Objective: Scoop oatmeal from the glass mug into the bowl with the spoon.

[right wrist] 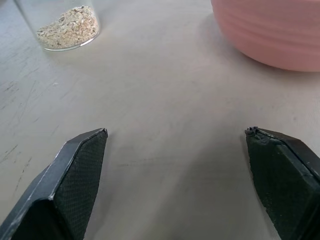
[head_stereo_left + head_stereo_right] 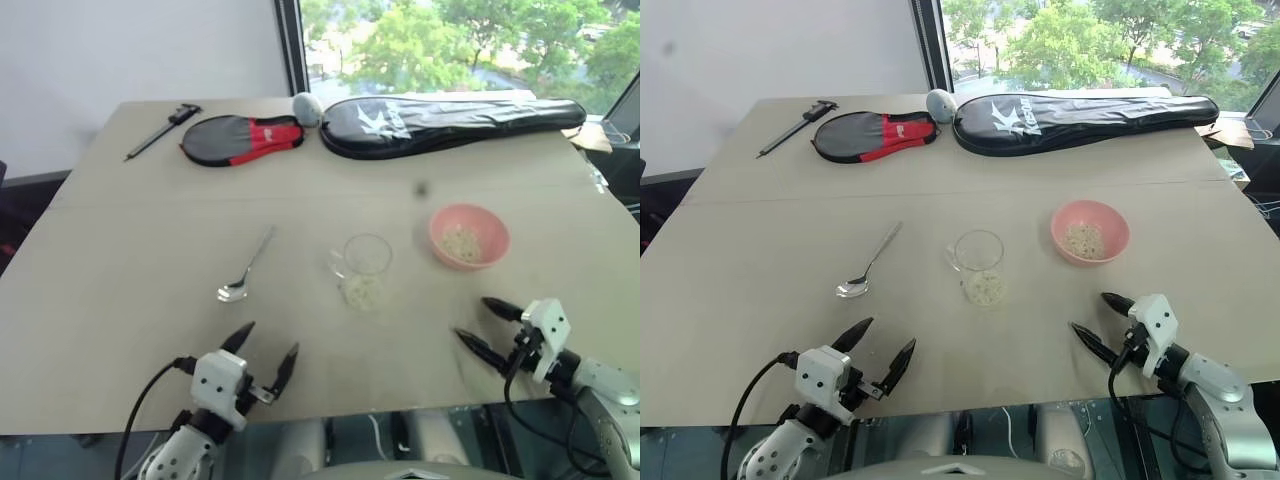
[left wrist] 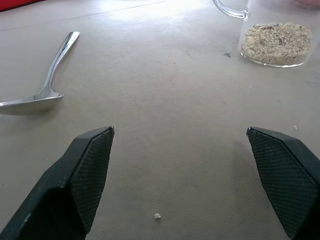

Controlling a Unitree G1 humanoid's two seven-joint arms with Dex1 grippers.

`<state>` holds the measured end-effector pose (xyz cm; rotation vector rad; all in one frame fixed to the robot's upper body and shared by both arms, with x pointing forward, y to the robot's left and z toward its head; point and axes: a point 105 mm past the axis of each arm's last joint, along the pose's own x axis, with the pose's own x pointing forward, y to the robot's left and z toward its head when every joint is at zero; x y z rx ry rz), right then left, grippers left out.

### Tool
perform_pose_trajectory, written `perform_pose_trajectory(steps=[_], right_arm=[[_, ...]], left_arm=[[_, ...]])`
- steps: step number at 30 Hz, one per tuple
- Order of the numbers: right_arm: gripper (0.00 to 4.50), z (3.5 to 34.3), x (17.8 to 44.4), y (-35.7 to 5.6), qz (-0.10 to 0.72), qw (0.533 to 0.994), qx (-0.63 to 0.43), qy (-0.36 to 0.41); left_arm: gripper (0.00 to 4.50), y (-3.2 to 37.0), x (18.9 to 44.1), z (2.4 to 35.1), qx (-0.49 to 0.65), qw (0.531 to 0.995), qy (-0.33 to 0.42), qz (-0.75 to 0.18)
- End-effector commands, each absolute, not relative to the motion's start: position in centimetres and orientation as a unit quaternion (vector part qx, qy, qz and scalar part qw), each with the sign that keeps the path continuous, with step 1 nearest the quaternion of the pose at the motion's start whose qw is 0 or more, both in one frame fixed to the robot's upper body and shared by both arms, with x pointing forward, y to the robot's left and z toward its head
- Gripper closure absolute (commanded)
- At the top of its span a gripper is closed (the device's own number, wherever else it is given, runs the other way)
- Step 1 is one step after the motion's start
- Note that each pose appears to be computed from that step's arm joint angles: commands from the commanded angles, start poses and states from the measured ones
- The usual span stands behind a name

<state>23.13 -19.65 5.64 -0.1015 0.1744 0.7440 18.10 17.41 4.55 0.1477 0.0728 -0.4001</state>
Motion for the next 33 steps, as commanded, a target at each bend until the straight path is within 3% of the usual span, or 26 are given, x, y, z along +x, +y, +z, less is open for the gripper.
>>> perform_pose_trajectory(steps=[1, 8, 19, 24, 33], right_arm=[[0.05, 6.5, 23.2, -19.5, 0.367, 0.926, -0.059, 0.066], [0.05, 7.7, 22.7, -18.4, 0.408, 0.910, -0.060, 0.047], [0.05, 11.5, 20.8, -14.0, 0.536, 0.839, -0.089, 0.021], [0.05, 13.2, 21.4, -12.6, 0.550, 0.830, -0.094, -0.005], [0.05, 13.6, 21.7, -11.7, 0.552, 0.828, -0.097, -0.016]], left_arm=[[0.00, 17.4, 17.7, 3.5, 0.065, 0.976, 0.059, -0.201], [0.00, 18.4, 18.8, 4.3, 0.065, 0.982, 0.060, -0.169], [0.00, 17.8, 24.3, 12.2, 0.113, 0.980, -0.014, -0.162], [0.00, 20.2, 27.2, 14.0, 0.126, 0.982, 0.045, -0.135], [0.00, 23.6, 29.0, 12.9, 0.098, 0.972, 0.188, -0.102]])
